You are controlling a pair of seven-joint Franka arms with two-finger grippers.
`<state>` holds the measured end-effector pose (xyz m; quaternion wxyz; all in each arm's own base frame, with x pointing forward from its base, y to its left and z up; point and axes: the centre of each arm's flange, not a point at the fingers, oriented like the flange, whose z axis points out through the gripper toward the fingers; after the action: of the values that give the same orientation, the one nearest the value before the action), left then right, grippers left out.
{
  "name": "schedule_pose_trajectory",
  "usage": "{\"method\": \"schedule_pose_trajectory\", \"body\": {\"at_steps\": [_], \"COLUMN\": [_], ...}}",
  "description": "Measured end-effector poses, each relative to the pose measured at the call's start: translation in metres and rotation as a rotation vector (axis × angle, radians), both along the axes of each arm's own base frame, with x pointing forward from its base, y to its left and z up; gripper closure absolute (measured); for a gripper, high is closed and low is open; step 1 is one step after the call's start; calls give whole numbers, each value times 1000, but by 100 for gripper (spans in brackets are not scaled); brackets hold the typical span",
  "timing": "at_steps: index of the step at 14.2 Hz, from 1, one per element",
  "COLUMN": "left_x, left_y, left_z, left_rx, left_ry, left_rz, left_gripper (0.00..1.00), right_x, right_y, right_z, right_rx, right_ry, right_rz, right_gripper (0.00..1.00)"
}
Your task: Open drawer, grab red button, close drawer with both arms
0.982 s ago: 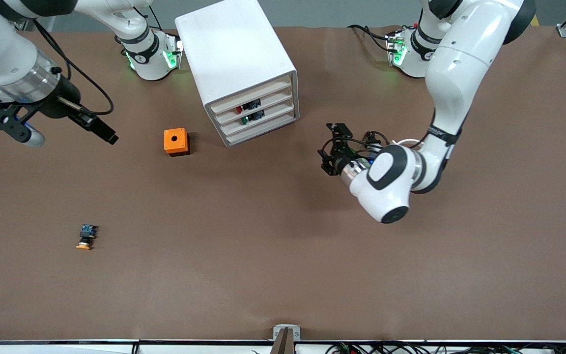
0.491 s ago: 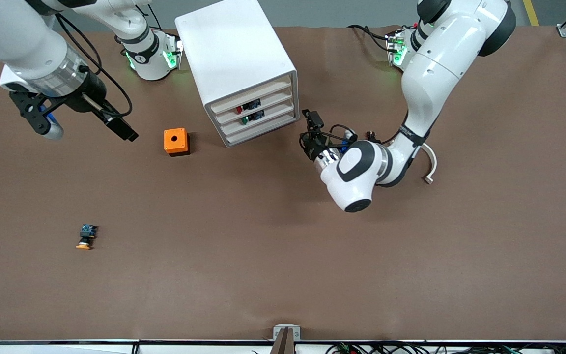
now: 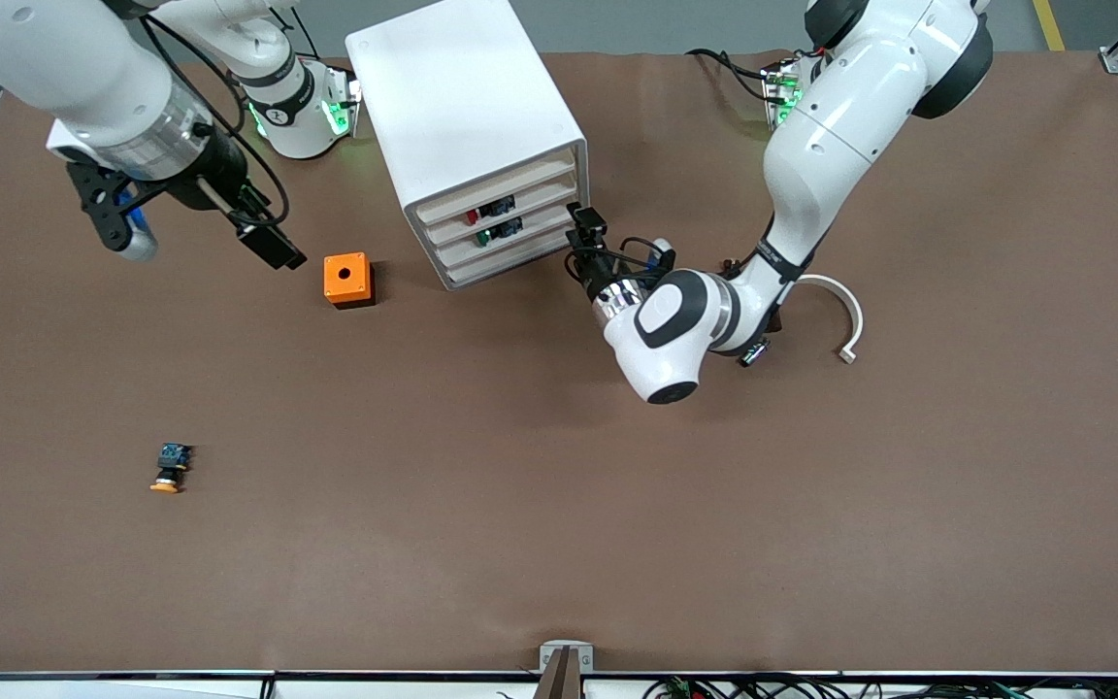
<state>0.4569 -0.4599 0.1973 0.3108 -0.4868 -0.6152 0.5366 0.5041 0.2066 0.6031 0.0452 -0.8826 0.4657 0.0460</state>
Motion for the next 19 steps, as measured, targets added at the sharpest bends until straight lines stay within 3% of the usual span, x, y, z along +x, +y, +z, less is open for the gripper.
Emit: {"method": "schedule_pose_trajectory", "body": {"at_steps": [6,9,13,17,19], "left_x": [-23,-37,-51,-57,-58], "left_y": [-21,-33,-44,-48,-48], "left_z": [-8,-14,-17,-21,-23], "left_rx": [-5,-6,-8,-5,-4], "left_ry": [27,44,58,65,70], "left_rz": [-31,-50,-67,-77,-77], "left_gripper": [43,54,56,77,80], "right_x": [-14,-19,-28,-34,-37], "right_y": [33,46,67,92,105], "right_z": [0,-1,-3,-10,-17], "right_rx": [-4,-2,2,5,-1], "right_ry": [12,11,7,1,-1], "right_rz": [-47,-67,-83,-105,-108], "right_gripper": [0,0,0,0,0]}}
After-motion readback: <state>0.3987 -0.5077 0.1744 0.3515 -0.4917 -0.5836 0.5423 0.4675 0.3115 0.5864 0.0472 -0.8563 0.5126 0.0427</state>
